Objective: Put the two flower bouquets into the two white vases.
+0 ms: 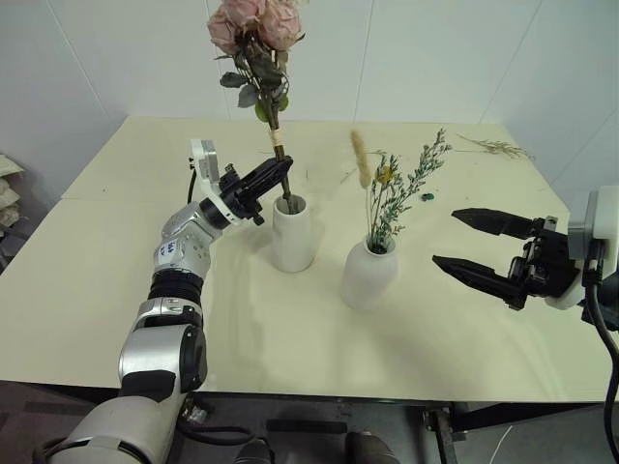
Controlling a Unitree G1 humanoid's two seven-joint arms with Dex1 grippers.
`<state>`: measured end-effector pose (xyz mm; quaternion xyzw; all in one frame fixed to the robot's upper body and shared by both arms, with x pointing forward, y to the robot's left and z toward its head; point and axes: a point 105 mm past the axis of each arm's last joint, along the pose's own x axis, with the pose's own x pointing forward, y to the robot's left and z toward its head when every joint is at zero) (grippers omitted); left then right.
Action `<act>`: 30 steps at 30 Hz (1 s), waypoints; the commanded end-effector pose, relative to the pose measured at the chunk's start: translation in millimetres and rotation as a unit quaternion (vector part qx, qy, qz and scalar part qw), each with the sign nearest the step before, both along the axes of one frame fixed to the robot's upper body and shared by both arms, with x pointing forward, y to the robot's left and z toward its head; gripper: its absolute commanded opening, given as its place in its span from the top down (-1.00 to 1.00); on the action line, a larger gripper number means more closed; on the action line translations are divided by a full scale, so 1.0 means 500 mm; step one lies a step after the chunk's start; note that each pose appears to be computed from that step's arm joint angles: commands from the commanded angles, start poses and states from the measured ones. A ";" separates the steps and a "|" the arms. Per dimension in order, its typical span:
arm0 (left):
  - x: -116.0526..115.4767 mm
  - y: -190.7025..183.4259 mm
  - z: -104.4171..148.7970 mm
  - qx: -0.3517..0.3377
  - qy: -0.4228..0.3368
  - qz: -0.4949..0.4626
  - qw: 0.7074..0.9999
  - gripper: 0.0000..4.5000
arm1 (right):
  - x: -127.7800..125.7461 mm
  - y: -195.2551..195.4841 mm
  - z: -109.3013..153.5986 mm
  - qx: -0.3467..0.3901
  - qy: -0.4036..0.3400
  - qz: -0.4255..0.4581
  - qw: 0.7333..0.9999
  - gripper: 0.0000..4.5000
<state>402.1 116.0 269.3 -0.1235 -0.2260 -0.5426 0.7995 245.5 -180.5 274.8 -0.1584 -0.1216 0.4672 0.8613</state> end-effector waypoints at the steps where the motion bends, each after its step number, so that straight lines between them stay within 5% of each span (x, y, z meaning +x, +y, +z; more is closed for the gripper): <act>1: -0.003 0.006 0.023 0.001 -0.019 0.002 1.000 0.72 | -0.012 0.005 0.018 0.006 -0.021 0.002 1.000 -0.68; 11: -0.038 0.039 0.018 0.120 -0.061 0.004 0.991 -0.56 | -0.006 0.007 0.019 0.010 -0.020 0.004 1.000 -0.68; 22: -0.047 0.185 -0.020 0.349 -0.051 0.118 0.928 -0.56 | 0.013 -0.006 0.012 0.005 -0.009 0.012 1.000 -0.68; 30: -0.146 0.263 -0.020 0.383 -0.029 0.047 0.922 -0.56 | 0.031 -0.034 0.006 -0.034 -0.005 0.013 0.999 -0.68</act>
